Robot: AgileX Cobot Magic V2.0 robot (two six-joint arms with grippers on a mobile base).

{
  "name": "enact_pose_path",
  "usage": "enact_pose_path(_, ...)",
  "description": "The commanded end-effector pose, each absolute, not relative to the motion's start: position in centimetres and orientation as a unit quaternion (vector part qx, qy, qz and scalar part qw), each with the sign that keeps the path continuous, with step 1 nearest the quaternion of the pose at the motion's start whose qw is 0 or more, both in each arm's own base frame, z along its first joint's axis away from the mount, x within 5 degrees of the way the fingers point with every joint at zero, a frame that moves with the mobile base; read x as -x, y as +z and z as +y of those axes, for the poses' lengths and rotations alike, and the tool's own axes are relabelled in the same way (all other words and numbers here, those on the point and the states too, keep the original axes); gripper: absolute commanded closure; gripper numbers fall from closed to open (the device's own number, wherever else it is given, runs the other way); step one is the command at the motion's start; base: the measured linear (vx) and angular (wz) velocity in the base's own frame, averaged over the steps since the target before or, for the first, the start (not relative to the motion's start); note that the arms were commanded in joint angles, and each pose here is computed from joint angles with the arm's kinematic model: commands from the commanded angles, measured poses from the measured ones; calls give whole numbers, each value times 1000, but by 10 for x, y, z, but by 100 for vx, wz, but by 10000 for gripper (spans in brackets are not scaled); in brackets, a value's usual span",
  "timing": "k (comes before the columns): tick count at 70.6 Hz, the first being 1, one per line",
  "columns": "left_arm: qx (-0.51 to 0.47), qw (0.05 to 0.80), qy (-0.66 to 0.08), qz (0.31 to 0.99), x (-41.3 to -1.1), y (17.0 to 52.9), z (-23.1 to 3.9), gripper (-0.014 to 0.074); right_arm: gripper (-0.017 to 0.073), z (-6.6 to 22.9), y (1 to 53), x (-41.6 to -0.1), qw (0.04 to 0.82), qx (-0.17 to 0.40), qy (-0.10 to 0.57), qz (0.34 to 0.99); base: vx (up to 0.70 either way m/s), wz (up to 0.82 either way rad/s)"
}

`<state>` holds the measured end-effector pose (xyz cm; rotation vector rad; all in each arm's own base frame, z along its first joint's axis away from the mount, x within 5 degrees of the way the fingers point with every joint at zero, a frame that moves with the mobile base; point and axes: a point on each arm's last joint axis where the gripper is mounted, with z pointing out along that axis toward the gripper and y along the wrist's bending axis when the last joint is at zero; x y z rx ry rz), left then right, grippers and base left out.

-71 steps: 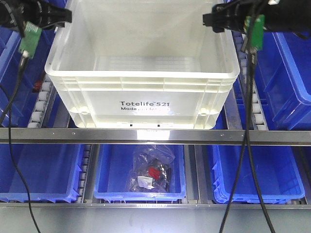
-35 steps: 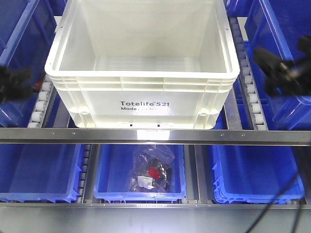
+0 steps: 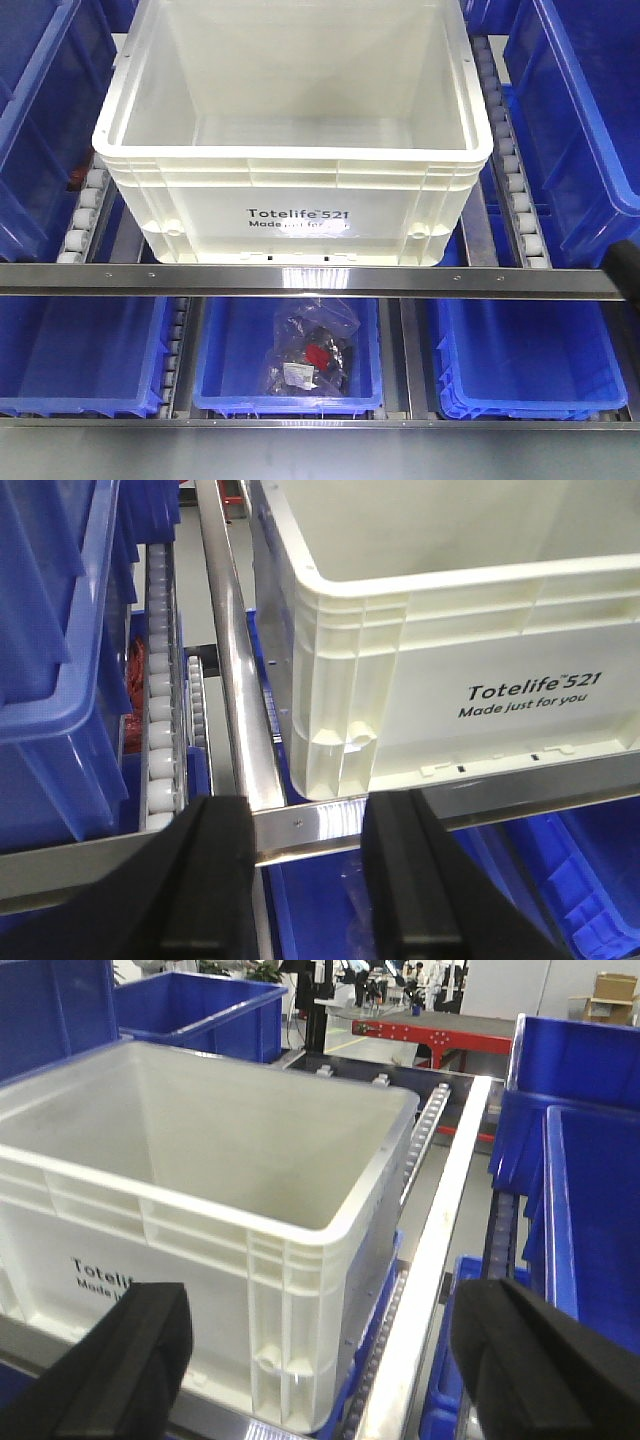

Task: Place moving items into box and shelve

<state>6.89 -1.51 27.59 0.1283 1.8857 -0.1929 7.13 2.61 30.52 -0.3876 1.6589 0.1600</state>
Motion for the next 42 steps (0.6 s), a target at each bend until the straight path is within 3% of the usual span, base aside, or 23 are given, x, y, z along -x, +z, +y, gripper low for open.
enact_pose_path(1,-49,637,-92,764,-75,283,-16,206,-19,25,311,-79,698,161,52,696,0,0)
enact_pose_path(16,-36,714,-95,693,-83,272,-16,206,-19,25,290,-103,728,134,25,671,0,0)
enact_pose_path(36,-36,718,-95,689,-84,270,-15,209,-16,26,286,-108,717,137,25,683,0,0)
enact_pose_path(42,-36,717,-95,689,-84,270,-15,258,47,26,286,-108,718,136,24,682,0,0)
